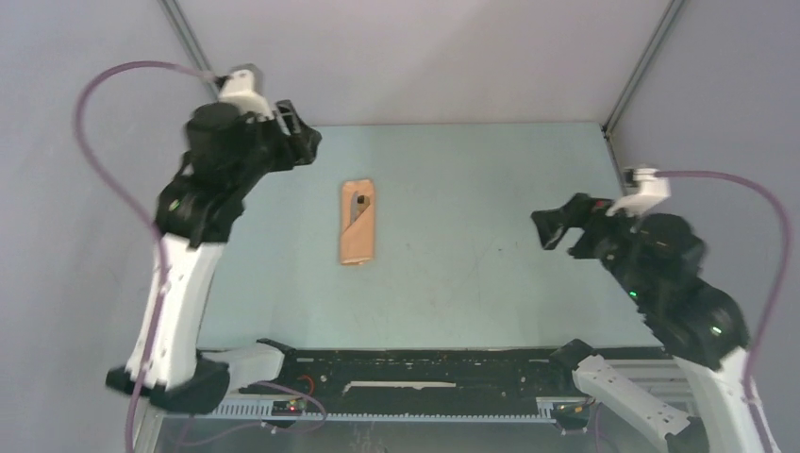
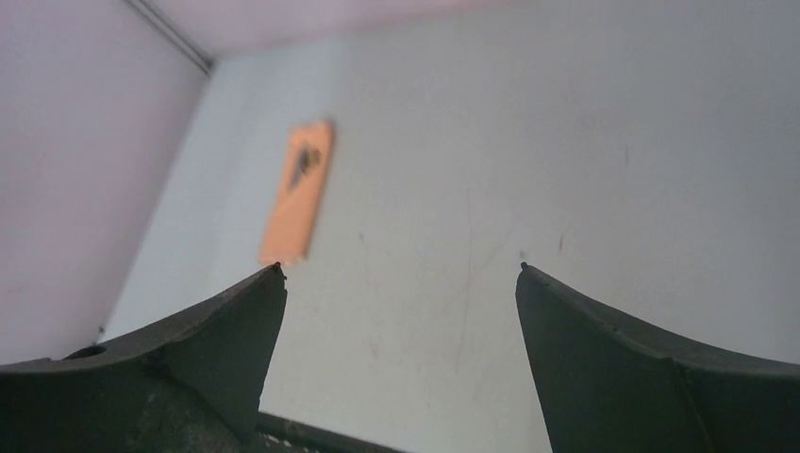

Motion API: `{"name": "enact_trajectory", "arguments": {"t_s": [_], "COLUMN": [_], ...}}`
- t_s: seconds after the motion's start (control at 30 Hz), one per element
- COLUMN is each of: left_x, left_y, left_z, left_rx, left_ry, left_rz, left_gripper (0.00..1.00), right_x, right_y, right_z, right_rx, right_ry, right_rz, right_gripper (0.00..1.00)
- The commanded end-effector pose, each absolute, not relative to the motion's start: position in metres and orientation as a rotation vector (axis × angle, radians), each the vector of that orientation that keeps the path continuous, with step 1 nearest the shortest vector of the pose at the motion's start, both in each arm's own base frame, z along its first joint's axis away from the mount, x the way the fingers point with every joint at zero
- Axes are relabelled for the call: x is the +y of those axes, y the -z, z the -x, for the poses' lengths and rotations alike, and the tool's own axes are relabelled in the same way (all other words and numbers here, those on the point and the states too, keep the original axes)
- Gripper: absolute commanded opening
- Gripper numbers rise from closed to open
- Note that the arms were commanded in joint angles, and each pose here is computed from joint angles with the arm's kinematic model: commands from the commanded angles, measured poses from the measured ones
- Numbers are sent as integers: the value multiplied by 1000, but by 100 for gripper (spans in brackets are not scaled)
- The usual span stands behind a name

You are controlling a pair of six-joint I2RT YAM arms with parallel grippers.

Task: Fold the napkin into a case and place the utensils inside
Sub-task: Reset both arms

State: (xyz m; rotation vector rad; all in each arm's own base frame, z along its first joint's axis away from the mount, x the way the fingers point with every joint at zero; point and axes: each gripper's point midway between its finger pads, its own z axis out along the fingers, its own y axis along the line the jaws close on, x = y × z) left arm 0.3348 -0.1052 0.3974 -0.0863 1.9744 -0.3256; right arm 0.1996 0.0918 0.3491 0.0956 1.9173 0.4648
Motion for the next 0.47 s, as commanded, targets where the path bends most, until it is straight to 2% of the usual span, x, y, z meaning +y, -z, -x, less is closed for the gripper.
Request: {"name": "enact_trajectory", "arguments": {"t_s": [0.0, 0.03, 0.13, 0.2, 0.43], "left_x": [-107, -104, -94, -88, -77], "left_y": [-502, -518, -548, -560, -579], "left_z": [-249, -232, -194, -178, -143], "left_rx": [1624, 1551, 1401, 1337, 1211], "left_ry": [505, 518, 521, 511, 506], "left_rz": [-108, -132, -172, -183, -194], "left_gripper": [72, 78, 83, 91, 93], "right_x": [54, 49, 36, 29, 19], "right_y": [-426, -442, -477, -495, -507], "right_z": [-168, -161, -145, -136, -128], "right_rx": [1711, 1671, 1581, 1525, 1478], "right_ry": [-394, -391, -377, -368, -367], "right_rz": [-53, -44, -24, -16, -60], "right_gripper": [100, 100, 100, 100, 100]}}
